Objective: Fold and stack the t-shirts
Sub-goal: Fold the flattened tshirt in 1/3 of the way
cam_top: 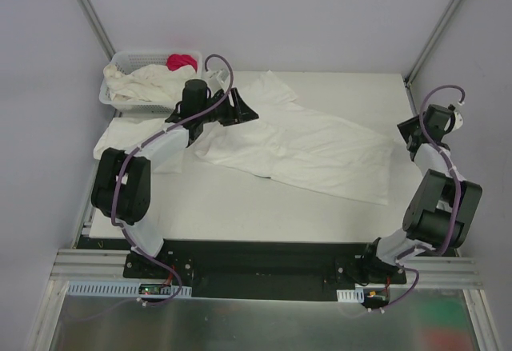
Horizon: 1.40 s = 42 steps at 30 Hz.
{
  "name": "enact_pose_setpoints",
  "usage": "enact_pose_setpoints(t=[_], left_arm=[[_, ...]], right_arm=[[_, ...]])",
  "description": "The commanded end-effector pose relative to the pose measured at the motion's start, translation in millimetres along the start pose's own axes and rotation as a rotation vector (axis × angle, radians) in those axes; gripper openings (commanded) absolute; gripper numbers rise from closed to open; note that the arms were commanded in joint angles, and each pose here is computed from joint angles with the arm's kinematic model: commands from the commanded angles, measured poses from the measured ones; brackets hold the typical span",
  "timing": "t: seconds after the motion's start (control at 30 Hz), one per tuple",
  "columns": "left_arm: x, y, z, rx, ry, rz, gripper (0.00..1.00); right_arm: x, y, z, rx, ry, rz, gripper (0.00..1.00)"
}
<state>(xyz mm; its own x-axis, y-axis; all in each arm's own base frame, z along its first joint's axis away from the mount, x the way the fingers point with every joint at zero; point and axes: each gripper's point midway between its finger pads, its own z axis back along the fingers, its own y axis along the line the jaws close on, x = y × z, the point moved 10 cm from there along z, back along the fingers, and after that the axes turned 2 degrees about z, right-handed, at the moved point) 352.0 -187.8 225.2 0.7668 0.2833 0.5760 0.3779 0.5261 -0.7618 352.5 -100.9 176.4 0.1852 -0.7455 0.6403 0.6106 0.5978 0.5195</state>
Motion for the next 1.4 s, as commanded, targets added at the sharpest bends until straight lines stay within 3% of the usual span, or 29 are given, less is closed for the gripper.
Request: enact_pose_setpoints(t=[0.0, 0.17, 0.3, 0.37, 0.43, 0.6, 0.83, 1.07, 1.37], left_arm=[[38.1, -24.3, 3.6, -0.029, -0.125, -0.115, 0.54], [67.0, -21.9, -8.8, -0.035, -0.175, -0.125, 0.54], [85.4, -19.6, -0.5, -0.053, -0.209, -0.121, 0.54], [92.0, -26.0, 14.6, -0.053, -0.242, -0.149, 0.54], [92.2, -28.8, 24.5, -0.042, -0.263, -0.169, 0.54], [70.8, -26.8, 43.7, 0.017, -0.271, -0.165, 0.55], [54.1, -15.3, 43.7, 0.064, -0.281, -0.153, 0.55], [64.0, 14.2, 11.5, 0.119, -0.225, -0.113, 0.55], [104.3, 39.4, -48.3, 0.048, -0.058, -0.099, 0.62]], right_arm=[[4.4, 24.5, 42.4, 0.127, -0.035, 0.016, 0.36], [-45.4, 47.1, 71.1, 0.21, 0.106, 0.181, 0.37], [-87.3, 40.0, 93.4, 0.208, 0.213, 0.241, 0.37], [-92.9, 36.7, 110.7, 0.234, 0.185, 0.263, 0.37], [-98.7, 16.0, 116.4, 0.149, 0.148, 0.276, 0.37], [-100.0, -10.2, 138.5, 0.097, 0.042, 0.254, 0.35], [-101.9, -5.7, 108.7, 0.051, -0.007, 0.212, 0.35], [-82.2, 25.3, 77.3, 0.095, 0.053, 0.183, 0.34], [-69.6, 30.8, 99.5, 0.2, 0.02, 0.222, 0.35]])
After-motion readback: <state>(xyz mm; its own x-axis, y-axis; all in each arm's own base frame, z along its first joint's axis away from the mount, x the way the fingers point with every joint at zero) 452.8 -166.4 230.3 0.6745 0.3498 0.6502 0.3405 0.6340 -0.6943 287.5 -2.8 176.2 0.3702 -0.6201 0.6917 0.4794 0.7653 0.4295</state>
